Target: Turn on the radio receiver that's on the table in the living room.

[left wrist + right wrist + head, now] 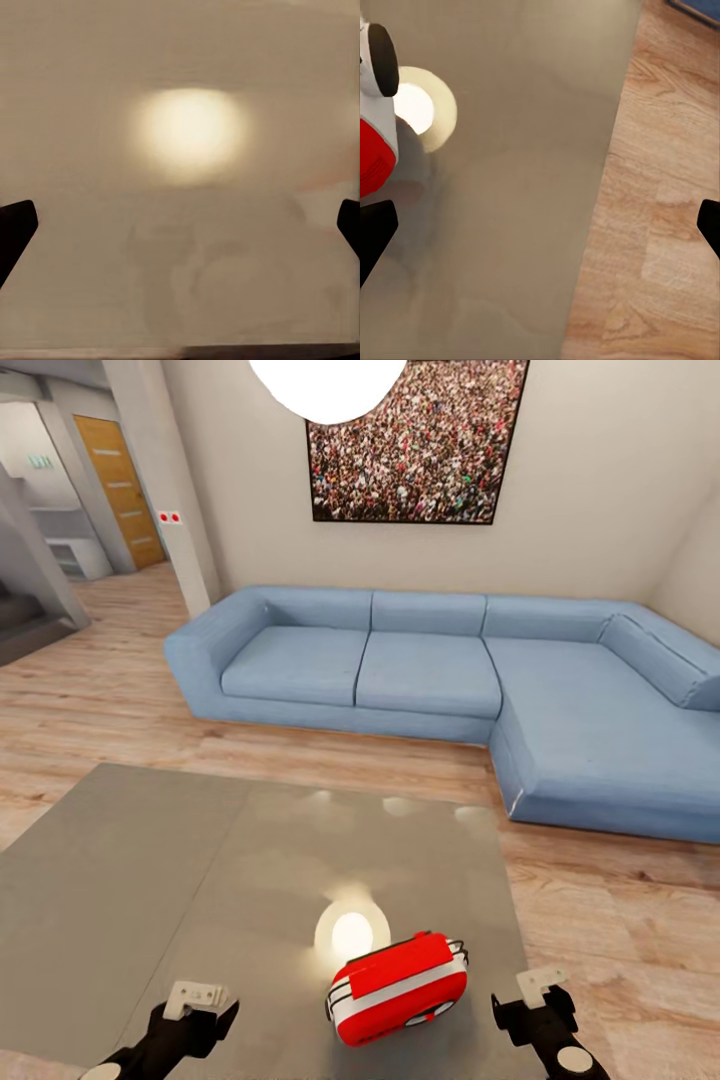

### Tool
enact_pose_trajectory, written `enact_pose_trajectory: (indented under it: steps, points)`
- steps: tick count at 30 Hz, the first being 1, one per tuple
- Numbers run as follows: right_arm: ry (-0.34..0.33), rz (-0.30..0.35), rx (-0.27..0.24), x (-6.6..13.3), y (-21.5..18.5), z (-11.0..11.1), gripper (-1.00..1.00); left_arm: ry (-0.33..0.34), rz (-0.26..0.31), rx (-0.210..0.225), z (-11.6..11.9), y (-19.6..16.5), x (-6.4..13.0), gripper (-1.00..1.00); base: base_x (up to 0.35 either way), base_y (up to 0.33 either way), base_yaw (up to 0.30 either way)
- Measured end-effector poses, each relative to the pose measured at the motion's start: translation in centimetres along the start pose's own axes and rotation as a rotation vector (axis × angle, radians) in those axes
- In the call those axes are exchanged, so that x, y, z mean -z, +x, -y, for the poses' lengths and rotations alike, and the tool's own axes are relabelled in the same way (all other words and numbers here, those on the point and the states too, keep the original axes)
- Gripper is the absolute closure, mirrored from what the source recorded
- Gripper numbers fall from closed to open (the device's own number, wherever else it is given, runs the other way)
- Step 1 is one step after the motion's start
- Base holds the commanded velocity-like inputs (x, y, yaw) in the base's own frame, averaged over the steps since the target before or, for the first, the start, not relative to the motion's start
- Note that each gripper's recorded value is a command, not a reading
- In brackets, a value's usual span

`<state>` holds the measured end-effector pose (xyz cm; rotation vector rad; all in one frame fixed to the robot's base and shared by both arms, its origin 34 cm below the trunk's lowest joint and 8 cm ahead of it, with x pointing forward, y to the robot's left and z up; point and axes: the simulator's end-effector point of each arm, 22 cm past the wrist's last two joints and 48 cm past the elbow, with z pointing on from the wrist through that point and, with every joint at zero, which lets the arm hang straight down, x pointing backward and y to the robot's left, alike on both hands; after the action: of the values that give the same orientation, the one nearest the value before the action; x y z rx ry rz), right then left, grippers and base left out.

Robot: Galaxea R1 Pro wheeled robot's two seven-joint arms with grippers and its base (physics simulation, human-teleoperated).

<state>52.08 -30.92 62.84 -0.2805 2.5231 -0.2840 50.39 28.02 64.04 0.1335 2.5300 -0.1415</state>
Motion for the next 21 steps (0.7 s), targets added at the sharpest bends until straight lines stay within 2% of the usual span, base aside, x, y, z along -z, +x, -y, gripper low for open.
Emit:
enact_pose_trajectory:
  steps: [13, 21]
  points:
    - [0.009, -0.01, -0.002, -0.8, -0.1, 0.3, -1.0, -0.02, -0.001, -0.032, -0.2, -0.4, -0.1, -1.0, 0.0, 0.0, 0.0]
    - [-0.002, -0.037, -0.001, -1.7, 0.6, 0.0, -1.0, -0.03, -0.027, -0.059, 0.2, 0.5, -0.5, -1.0, 0.0, 0.0, 0.0]
